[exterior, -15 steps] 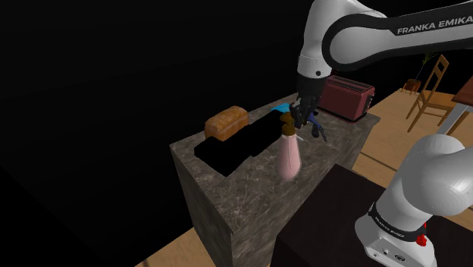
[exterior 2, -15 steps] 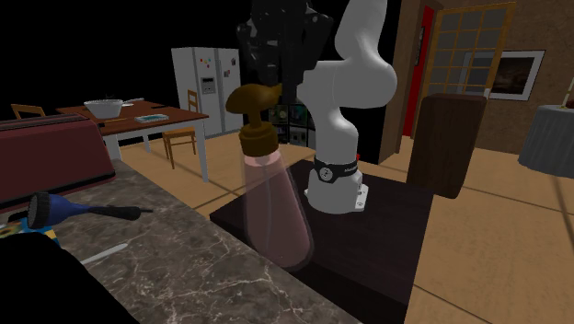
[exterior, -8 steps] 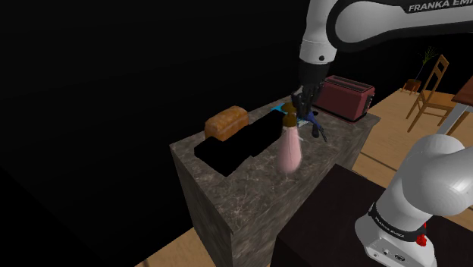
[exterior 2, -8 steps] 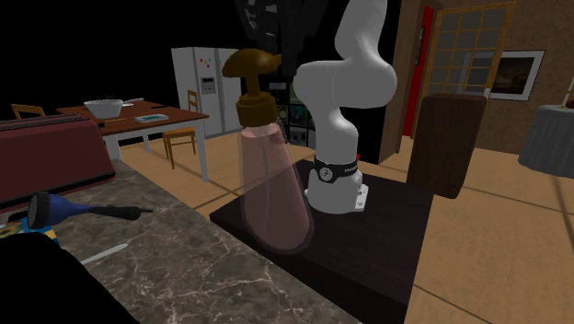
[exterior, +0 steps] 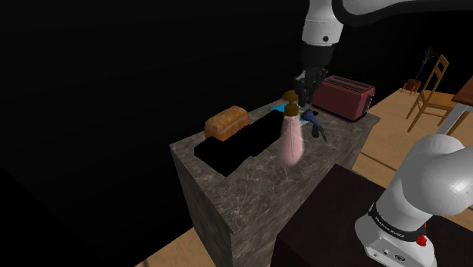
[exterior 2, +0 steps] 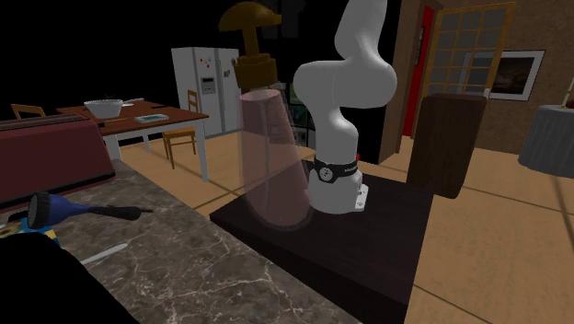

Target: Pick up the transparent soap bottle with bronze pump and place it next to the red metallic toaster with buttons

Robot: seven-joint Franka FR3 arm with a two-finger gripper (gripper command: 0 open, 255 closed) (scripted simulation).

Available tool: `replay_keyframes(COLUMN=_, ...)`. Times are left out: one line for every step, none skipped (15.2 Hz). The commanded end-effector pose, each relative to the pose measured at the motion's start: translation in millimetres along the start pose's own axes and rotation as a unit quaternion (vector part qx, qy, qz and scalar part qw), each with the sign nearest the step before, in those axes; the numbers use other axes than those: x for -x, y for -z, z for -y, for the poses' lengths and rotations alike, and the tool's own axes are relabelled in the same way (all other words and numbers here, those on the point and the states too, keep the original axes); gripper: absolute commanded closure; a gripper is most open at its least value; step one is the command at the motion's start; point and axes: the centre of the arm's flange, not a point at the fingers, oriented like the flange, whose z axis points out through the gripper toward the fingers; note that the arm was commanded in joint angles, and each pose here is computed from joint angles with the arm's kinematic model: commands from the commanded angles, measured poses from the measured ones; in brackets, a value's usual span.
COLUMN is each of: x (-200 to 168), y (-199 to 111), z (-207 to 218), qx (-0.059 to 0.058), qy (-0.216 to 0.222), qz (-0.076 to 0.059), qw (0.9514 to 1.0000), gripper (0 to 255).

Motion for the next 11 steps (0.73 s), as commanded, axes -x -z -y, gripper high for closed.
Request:
replay_keyframes(x=0, y=11, z=-1, qx=0.000, qy=0.000, qz=0.000, qw=1.0000, gripper=255)
replay_keyframes(x=0, y=16, z=-1, qx=0.000, qy=0.000, qz=0.000, qw=1.0000, gripper=255)
replay_keyframes(x=0, y=21, z=-1, qx=0.000, qy=0.000, qz=0.000, qw=1.0000, gripper=255)
replay_keyframes(x=0, y=27, z=-1, qx=0.000, qy=0.000, qz=0.000, qw=1.0000, gripper=255)
replay_keyframes(x=0, y=32, z=-1, qx=0.000, qy=0.000, qz=0.000, qw=1.0000, gripper=255)
replay_keyframes(x=0, y=37, z=-1, qx=0.000, qy=0.000, qz=0.000, qw=1.0000, gripper=255)
replay_keyframes(x=0, y=42, z=-1, qx=0.000, qy=0.000, qz=0.000, qw=1.0000, gripper=255)
replay_keyframes(x=-1, y=48, z=-1, qx=0.000, qy=0.000, qz=0.000, qw=1.0000, gripper=255)
replay_keyframes(x=-1, y=53, z=-1, qx=0.000, qy=0.000, qz=0.000, qw=1.0000, gripper=255)
replay_keyframes(x=-1, y=58, z=-1, qx=0.000, qy=0.000, qz=0.000, qw=1.0000, gripper=255)
replay_keyframes(x=-1, y=64, z=-1, qx=0.000, qy=0.000, qz=0.000, qw=1.0000, gripper=255)
